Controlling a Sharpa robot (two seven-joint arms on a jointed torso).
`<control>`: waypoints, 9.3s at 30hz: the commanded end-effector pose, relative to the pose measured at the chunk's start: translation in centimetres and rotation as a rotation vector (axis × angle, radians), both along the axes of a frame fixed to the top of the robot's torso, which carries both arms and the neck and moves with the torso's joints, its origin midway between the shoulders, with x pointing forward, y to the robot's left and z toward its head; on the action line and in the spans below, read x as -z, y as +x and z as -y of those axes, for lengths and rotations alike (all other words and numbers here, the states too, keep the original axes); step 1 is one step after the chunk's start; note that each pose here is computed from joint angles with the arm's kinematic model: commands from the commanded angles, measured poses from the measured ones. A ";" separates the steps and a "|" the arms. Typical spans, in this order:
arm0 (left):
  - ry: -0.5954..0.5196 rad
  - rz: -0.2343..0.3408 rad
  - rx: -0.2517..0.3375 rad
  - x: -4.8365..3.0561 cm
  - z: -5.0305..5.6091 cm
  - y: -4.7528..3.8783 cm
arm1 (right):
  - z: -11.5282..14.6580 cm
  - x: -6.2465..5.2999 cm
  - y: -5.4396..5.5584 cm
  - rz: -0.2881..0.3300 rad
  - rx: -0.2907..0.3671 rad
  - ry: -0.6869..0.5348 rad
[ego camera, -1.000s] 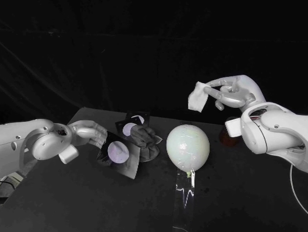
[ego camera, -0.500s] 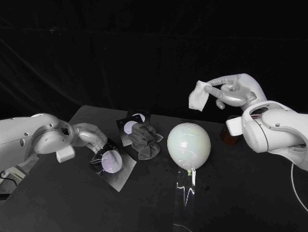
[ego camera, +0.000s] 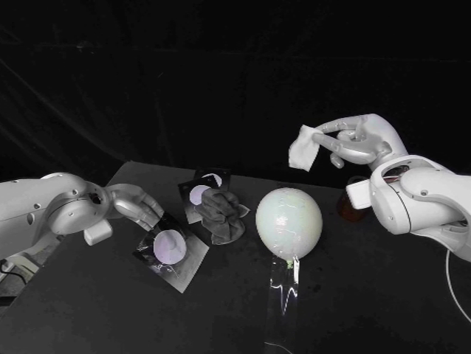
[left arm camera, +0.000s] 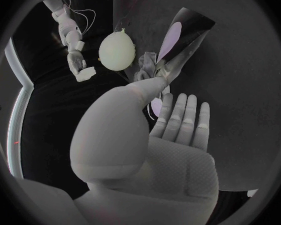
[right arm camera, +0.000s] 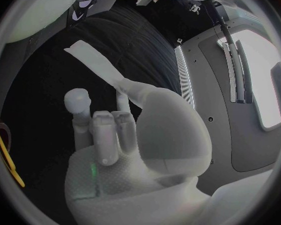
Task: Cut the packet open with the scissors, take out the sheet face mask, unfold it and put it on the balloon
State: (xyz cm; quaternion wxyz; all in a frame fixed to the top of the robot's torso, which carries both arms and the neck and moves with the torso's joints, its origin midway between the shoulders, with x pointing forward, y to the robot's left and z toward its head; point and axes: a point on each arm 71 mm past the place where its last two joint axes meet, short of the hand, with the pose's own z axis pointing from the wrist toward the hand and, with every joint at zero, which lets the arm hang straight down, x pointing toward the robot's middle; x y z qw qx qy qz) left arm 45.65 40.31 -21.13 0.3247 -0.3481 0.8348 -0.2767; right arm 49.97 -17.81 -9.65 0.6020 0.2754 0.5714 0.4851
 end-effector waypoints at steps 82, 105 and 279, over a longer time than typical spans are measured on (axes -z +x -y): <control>-0.912 0.290 0.021 -4.53 24.0 5.81 | -3.3 1.2 -2.2 -0.122 -0.329 -0.076; -0.919 0.240 0.052 -4.32 24.6 5.56 | -2.0 1.3 -0.8 -0.103 -0.257 -0.064; -0.755 0.193 -0.064 -2.53 23.1 4.86 | -1.8 0.3 2.6 -0.025 -0.081 -0.109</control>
